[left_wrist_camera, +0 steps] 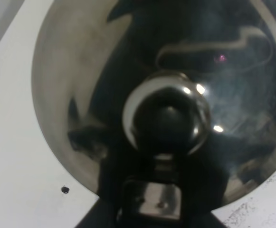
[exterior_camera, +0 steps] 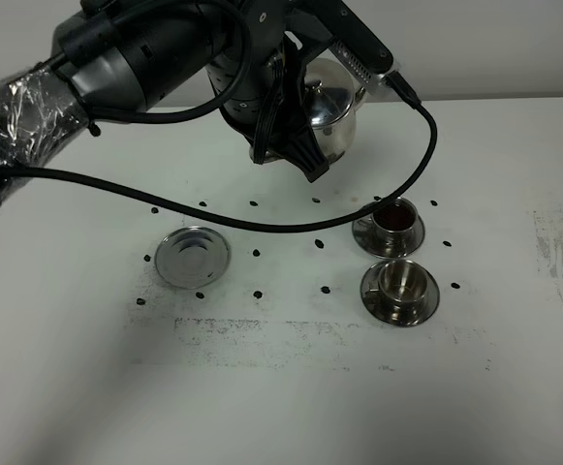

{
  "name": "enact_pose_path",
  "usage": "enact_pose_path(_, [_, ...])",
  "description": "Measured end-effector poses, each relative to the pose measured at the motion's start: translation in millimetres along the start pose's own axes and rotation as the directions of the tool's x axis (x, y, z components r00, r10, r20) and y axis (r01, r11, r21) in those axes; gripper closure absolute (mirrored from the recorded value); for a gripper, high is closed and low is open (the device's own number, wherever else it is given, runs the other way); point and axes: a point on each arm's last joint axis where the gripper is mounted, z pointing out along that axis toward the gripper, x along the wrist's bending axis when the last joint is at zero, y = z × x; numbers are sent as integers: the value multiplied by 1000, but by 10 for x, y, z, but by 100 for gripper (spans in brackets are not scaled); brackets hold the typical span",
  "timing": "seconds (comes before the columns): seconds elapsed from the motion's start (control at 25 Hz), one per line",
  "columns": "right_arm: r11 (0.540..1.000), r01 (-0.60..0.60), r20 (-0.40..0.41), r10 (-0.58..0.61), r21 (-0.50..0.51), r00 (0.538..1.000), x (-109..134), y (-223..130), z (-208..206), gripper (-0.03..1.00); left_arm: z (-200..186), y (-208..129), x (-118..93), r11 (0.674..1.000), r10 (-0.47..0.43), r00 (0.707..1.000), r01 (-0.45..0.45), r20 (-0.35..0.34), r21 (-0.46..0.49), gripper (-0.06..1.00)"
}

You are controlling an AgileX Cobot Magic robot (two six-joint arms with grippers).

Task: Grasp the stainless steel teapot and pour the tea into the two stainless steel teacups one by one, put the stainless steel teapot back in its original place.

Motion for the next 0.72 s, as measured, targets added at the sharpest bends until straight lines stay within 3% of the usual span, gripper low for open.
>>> enact_pose_path(0.56, [1000,0,0,0,0,1000,0,0,0,49,-238,46,9,993,-7,1000,10,29,-122,77])
enact_pose_path(0.72, [1000,0,0,0,0,1000,0,0,0,49,-227,32,-7,995,17,999,-13,38,-102,77])
